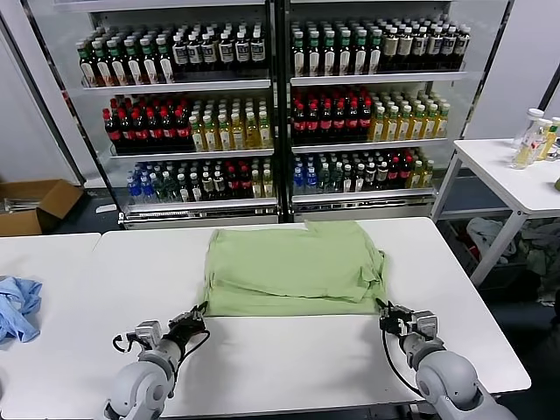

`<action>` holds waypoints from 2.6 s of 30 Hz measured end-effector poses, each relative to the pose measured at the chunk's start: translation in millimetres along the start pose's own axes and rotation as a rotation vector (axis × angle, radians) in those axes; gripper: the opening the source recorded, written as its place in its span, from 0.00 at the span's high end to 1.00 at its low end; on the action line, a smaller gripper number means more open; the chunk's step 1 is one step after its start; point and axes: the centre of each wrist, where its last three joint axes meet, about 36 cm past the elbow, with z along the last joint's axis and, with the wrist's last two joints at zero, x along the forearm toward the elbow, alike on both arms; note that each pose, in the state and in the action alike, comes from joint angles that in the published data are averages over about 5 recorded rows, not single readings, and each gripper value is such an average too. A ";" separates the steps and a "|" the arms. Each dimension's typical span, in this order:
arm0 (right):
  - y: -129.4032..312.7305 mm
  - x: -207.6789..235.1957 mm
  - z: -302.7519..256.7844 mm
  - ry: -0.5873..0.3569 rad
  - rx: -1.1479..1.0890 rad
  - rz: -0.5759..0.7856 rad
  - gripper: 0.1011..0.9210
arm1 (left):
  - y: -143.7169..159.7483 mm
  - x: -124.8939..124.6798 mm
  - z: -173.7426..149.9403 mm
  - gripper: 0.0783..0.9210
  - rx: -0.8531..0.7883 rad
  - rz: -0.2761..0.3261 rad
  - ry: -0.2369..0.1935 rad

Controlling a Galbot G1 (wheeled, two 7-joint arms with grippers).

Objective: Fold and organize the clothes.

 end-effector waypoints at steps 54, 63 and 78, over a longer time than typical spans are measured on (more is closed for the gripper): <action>-5.1 -64.4 -91.6 -0.121 0.051 0.005 0.12 | -16.8 22.9 -41.4 0.12 -0.174 -0.025 -0.056; 3.5 -128.9 -130.5 -0.080 0.019 -0.013 0.12 | -17.8 -47.5 -68.3 0.12 -0.212 -0.051 -0.042; 17.9 -198.1 -165.2 0.013 -0.013 -0.004 0.12 | -2.6 -100.4 -97.6 0.12 -0.227 -0.102 0.030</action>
